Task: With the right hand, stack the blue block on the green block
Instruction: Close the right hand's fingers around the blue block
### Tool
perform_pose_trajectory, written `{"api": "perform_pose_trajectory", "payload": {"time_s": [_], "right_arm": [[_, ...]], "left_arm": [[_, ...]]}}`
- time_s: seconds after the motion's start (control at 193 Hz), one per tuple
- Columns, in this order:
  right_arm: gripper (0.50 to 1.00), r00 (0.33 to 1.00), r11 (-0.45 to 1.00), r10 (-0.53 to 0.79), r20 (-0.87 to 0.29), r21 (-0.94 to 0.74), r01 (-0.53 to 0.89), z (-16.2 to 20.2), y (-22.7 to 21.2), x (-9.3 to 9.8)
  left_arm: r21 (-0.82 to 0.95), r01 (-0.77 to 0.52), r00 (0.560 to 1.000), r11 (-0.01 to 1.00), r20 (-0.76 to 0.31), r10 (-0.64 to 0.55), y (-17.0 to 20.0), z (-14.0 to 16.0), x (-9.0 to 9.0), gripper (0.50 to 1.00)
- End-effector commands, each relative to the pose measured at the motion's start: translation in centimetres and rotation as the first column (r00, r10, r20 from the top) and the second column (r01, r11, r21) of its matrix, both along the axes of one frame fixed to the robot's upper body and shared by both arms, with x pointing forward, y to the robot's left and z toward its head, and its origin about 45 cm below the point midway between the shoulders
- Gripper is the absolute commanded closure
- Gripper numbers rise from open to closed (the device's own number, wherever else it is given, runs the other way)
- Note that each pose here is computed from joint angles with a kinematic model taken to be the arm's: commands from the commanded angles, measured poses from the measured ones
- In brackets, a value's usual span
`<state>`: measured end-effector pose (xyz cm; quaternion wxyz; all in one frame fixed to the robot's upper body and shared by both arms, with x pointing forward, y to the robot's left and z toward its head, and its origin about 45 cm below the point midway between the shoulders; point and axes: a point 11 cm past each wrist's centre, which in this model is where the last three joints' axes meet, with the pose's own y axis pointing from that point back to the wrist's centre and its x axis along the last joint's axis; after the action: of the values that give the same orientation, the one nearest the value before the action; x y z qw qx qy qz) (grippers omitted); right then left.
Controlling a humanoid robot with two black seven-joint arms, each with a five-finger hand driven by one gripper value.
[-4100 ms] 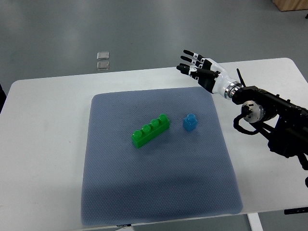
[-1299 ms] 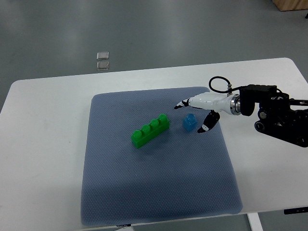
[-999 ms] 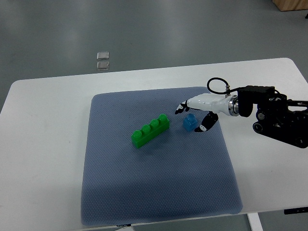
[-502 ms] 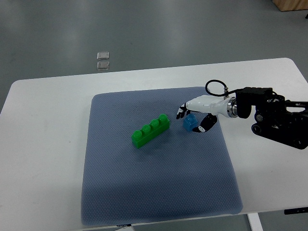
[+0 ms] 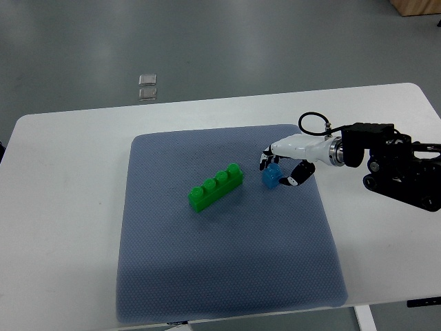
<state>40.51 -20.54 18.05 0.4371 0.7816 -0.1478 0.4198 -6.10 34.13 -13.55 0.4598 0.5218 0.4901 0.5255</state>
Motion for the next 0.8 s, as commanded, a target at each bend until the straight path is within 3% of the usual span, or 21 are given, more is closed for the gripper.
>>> {"api": "perform_pose_trajectory", "payload": {"time_s": [0.0,0.797], "right_arm": [[0.826,1.0,1.0,0.0,-0.001,0.0,0.0,-0.05,0.0,-0.02],[0.914,1.0,1.0,0.003,0.003,0.001,-0.003,0.21,0.15,0.13]], "left_arm": [[0.001,0.0,1.0,1.0,0.0,0.0,0.04,0.0,0.01,0.5],[0.0,0.0,1.0,1.0,0.0,0.0,-0.01,0.0,0.01,0.5]]}}
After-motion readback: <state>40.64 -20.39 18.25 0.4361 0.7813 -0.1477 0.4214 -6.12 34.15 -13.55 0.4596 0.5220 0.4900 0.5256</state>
